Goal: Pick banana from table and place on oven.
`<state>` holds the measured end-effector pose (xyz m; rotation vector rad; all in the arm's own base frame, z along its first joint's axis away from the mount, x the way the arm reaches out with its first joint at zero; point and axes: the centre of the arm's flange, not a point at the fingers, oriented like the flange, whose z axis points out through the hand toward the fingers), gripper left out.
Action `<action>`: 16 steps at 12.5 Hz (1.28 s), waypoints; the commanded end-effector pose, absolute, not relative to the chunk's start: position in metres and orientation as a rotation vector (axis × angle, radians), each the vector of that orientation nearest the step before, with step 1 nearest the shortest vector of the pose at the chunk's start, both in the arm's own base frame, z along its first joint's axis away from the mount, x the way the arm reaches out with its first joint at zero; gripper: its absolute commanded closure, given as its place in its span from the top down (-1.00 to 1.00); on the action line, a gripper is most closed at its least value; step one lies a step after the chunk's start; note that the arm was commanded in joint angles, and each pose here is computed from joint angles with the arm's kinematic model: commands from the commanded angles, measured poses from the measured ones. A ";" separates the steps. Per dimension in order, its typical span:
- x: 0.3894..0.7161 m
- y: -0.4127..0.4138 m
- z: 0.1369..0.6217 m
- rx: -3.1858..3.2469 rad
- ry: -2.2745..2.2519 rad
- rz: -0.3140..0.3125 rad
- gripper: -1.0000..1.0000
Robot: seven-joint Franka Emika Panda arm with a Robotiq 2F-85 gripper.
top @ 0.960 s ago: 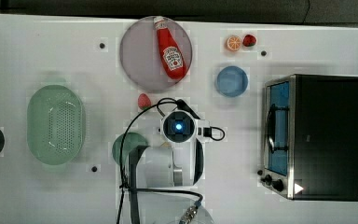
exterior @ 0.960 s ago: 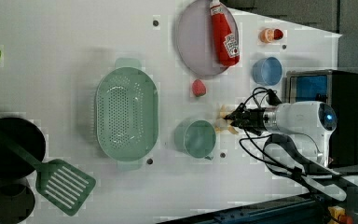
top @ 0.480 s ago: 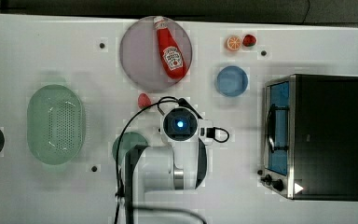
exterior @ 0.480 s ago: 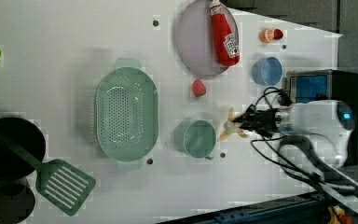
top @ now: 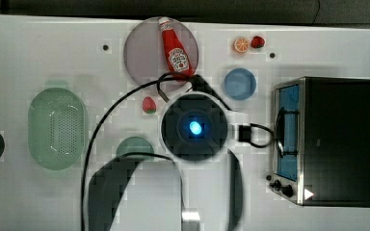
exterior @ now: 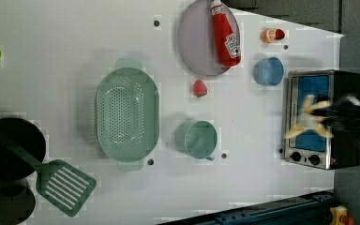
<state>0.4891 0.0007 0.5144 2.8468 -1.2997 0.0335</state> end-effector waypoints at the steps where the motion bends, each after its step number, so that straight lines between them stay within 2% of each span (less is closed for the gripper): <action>1: 0.494 -0.064 0.557 2.779 -1.456 0.010 -0.58; 4: 0.508 -0.140 0.567 2.820 -1.381 0.036 -0.58; 8: 0.512 -0.253 0.528 2.859 -1.186 -0.035 -0.58; 11: 0.508 -0.328 0.496 2.850 -1.013 0.030 -0.58; 13: 0.501 -0.361 0.469 2.834 -0.932 -0.005 -0.58; 15: 0.496 -0.377 0.445 2.829 -0.926 -0.069 -0.58; 16: 0.495 -0.379 0.436 2.833 -0.943 -0.087 -0.49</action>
